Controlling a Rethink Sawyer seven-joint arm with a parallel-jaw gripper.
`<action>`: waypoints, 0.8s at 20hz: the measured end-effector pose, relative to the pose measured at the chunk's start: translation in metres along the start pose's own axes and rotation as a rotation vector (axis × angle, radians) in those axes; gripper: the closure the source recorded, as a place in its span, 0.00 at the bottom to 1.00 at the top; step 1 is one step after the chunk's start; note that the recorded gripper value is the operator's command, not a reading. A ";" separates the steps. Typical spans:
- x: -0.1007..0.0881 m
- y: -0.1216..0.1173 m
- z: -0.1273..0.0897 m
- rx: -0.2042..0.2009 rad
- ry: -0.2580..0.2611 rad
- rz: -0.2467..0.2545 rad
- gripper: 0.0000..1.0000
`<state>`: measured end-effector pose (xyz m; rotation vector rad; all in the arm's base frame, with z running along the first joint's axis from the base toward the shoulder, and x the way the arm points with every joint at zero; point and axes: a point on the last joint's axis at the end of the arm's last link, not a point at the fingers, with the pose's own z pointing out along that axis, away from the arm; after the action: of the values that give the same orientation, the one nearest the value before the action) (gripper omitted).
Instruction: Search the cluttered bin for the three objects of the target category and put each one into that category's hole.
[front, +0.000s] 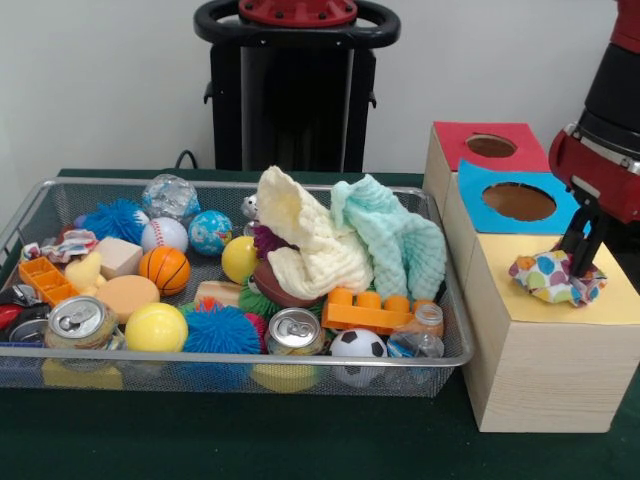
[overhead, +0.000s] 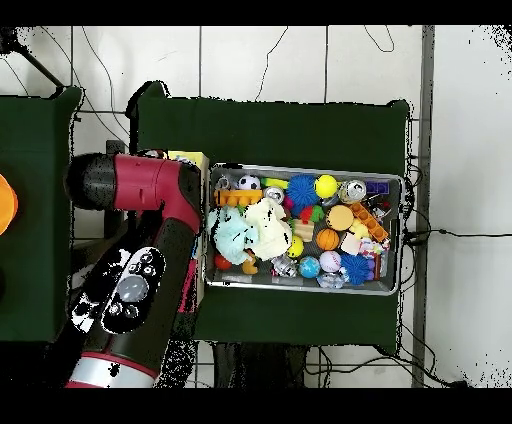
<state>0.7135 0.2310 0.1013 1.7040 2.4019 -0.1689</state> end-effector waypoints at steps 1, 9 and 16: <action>0.000 0.000 0.000 0.000 -0.001 0.000 1.00; 0.000 -0.001 0.003 0.005 -0.002 -0.001 1.00; 0.000 -0.001 0.003 0.004 0.001 0.003 0.00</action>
<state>0.7131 0.2301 0.0982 1.7099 2.4012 -0.1729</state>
